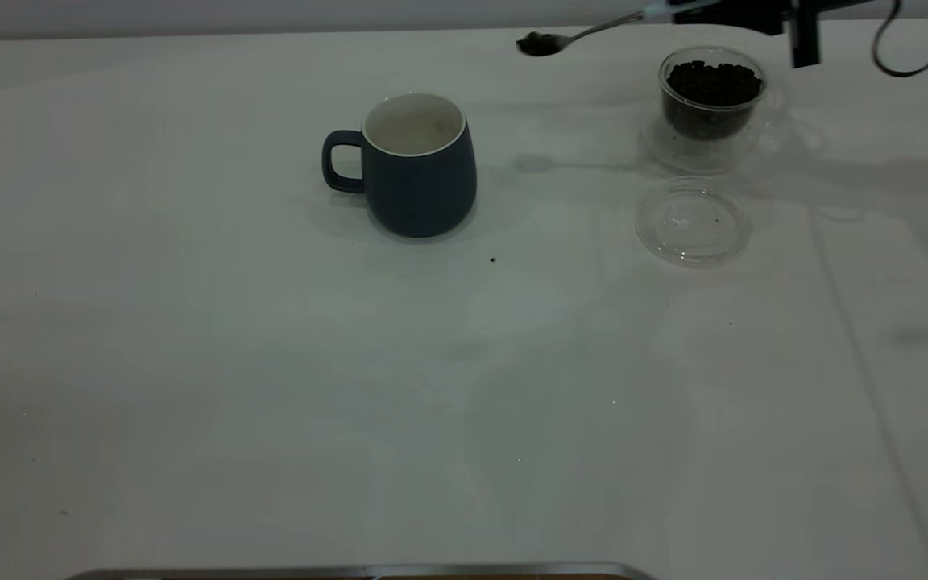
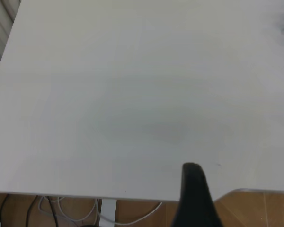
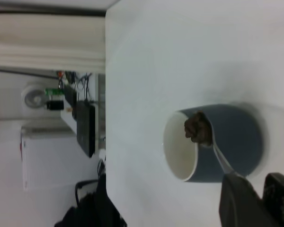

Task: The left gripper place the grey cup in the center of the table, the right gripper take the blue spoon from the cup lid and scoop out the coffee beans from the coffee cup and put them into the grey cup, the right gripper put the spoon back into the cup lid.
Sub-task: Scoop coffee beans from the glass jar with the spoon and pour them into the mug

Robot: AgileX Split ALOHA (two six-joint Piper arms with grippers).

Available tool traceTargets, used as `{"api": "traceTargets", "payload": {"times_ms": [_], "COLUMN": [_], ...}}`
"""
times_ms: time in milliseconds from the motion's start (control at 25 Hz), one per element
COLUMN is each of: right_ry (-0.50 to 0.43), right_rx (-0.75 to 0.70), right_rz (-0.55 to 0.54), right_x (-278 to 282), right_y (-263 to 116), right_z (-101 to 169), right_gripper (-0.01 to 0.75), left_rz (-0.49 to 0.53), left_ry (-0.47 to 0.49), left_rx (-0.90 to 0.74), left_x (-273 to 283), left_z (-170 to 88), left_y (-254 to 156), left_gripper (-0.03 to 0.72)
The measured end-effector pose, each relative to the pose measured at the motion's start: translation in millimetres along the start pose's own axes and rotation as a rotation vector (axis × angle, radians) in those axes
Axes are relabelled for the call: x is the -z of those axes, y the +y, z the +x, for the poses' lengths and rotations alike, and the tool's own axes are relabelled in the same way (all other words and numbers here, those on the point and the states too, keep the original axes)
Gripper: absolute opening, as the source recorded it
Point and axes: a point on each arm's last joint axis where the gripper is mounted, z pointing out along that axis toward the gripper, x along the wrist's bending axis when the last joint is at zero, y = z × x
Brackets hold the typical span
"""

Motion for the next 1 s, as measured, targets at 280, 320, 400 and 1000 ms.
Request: {"api": "traceTargets", "payload": {"times_ms": [280, 320, 400, 1000], "right_ry": [0.013, 0.016, 0.029, 0.045], "right_rx": [0.026, 0.029, 0.037, 0.22], "right_rz": [0.074, 0.081, 0.09, 0.135], "right_x": [-33, -37, -45, -86], "right_y": [-13, -15, -18, -37], "right_z": [16, 18, 23, 44], "right_gripper": [0.104, 0.104, 0.104, 0.104], "left_rz": [0.0, 0.0, 0.0, 0.0], "left_ry": [0.0, 0.0, 0.0, 0.0], "left_rx": [0.0, 0.0, 0.0, 0.001], "left_x": [0, 0, 0, 0], "left_z": [0, 0, 0, 0], "left_y": [0, 0, 0, 0], "left_gripper": [0.588, 0.588, 0.588, 0.588]}}
